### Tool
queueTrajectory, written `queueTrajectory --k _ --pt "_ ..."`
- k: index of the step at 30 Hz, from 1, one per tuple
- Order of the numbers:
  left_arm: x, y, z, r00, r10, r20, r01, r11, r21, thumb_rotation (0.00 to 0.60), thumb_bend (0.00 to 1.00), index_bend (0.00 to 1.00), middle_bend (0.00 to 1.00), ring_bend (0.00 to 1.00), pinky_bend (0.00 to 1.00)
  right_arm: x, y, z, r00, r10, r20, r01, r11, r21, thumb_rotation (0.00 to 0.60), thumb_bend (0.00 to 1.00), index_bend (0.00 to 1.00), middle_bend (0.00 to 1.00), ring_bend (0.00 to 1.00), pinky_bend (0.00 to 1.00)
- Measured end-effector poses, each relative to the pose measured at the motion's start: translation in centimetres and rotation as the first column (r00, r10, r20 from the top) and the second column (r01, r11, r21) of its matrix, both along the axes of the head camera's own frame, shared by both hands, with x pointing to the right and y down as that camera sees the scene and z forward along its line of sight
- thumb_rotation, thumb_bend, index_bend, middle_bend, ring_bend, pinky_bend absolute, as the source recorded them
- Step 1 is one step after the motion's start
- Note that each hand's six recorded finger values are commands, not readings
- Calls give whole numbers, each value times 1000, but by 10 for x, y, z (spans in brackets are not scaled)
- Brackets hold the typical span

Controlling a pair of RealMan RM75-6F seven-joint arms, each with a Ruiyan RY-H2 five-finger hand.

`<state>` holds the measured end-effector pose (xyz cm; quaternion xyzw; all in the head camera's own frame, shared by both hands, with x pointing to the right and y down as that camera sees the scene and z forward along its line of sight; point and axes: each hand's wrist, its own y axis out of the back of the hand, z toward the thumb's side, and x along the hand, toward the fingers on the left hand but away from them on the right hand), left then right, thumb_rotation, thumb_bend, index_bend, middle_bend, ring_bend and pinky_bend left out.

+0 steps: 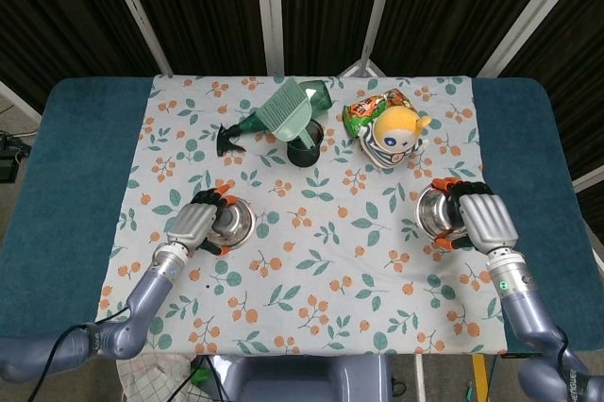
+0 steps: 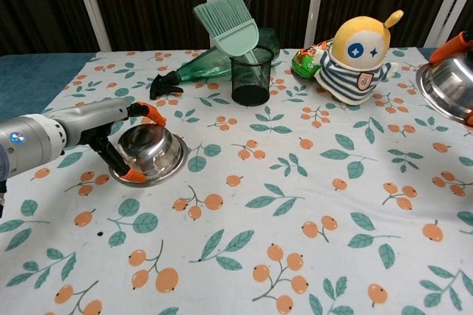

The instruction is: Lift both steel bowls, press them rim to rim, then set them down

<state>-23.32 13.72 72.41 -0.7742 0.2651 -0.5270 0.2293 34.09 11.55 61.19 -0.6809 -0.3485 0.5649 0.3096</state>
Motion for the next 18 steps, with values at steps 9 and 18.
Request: queueTrajectory --k 9,18 --pt "-1 1 4 999 14 31 -14 1000 6 600 34 194 9 9 221 3 0 0 1000 9 -1 -9 1000 3 600 69 307 261 353 182" --pt "0 2 7 998 28 55 -29 1000 6 600 39 215 34 14 252 4 0 1 1000 15 -6 -15 1000 3 600 69 307 261 353 183"
